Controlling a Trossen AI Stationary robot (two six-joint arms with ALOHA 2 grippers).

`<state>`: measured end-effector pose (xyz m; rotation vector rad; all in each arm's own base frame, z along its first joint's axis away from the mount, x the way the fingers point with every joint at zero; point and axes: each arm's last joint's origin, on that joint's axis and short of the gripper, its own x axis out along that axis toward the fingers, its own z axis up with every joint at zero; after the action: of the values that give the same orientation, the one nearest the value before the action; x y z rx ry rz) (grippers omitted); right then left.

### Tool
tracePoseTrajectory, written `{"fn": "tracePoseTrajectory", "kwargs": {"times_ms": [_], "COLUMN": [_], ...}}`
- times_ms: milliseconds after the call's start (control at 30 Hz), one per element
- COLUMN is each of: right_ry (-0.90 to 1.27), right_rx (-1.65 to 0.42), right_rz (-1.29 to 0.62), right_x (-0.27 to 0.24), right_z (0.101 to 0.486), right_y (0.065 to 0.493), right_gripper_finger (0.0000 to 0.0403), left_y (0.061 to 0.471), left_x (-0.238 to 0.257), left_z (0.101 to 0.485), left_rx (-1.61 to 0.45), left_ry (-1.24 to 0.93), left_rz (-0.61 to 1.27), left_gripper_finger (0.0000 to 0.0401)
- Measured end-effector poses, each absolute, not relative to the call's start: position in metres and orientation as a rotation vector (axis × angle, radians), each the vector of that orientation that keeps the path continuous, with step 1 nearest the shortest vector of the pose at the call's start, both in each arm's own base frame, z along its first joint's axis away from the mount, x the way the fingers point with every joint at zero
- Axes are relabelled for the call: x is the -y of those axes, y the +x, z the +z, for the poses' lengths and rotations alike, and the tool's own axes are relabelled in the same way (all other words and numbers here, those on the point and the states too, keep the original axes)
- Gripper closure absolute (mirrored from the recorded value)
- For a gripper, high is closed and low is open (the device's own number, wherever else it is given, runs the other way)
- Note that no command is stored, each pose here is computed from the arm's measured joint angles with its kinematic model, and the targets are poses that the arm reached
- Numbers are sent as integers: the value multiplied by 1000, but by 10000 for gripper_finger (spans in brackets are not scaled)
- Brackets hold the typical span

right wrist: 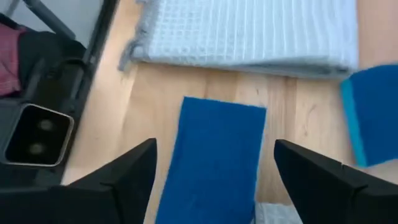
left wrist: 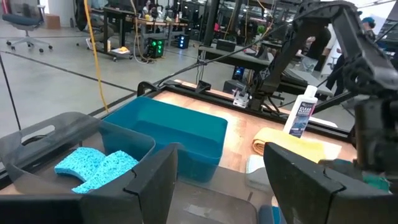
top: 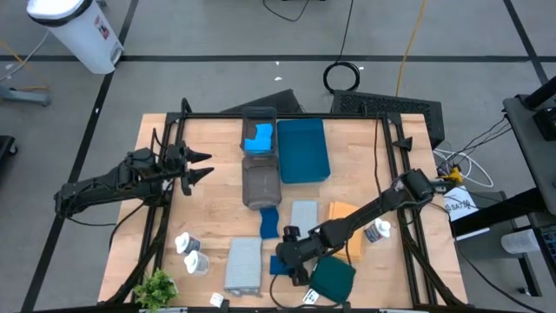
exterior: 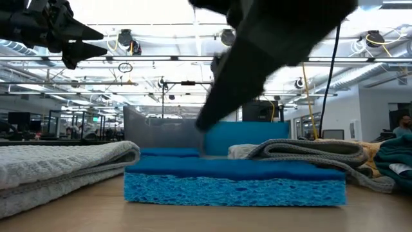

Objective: Pick & Place Kitchen Items
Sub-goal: Put the blue sponge into the top black bin

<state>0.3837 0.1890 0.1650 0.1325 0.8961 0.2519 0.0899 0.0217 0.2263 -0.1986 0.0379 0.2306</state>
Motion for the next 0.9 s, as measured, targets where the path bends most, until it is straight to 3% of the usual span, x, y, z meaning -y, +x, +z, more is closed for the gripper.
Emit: {"fn": "tracePoseTrajectory", "kwargs": {"times_ms": [200, 433, 900], "right_ry": [156, 172, 168], "right_rx": [-967, -984, -967], "right_rz": [272, 296, 308], "right_x": [-189, -186, -178], "right_z": [134, 126, 134], "right_y": [390, 394, 396], "right_gripper_finger": [109, 146, 371], "left_y": [90, 90, 90], "left_x": [-22, -22, -22], "left_z": [226, 226, 226], "left_rx": [-40, -40, -40], "left_ry": [-199, -199, -193], "left_rz": [231, 231, 230], "left_gripper_finger": [155, 155, 155]}}
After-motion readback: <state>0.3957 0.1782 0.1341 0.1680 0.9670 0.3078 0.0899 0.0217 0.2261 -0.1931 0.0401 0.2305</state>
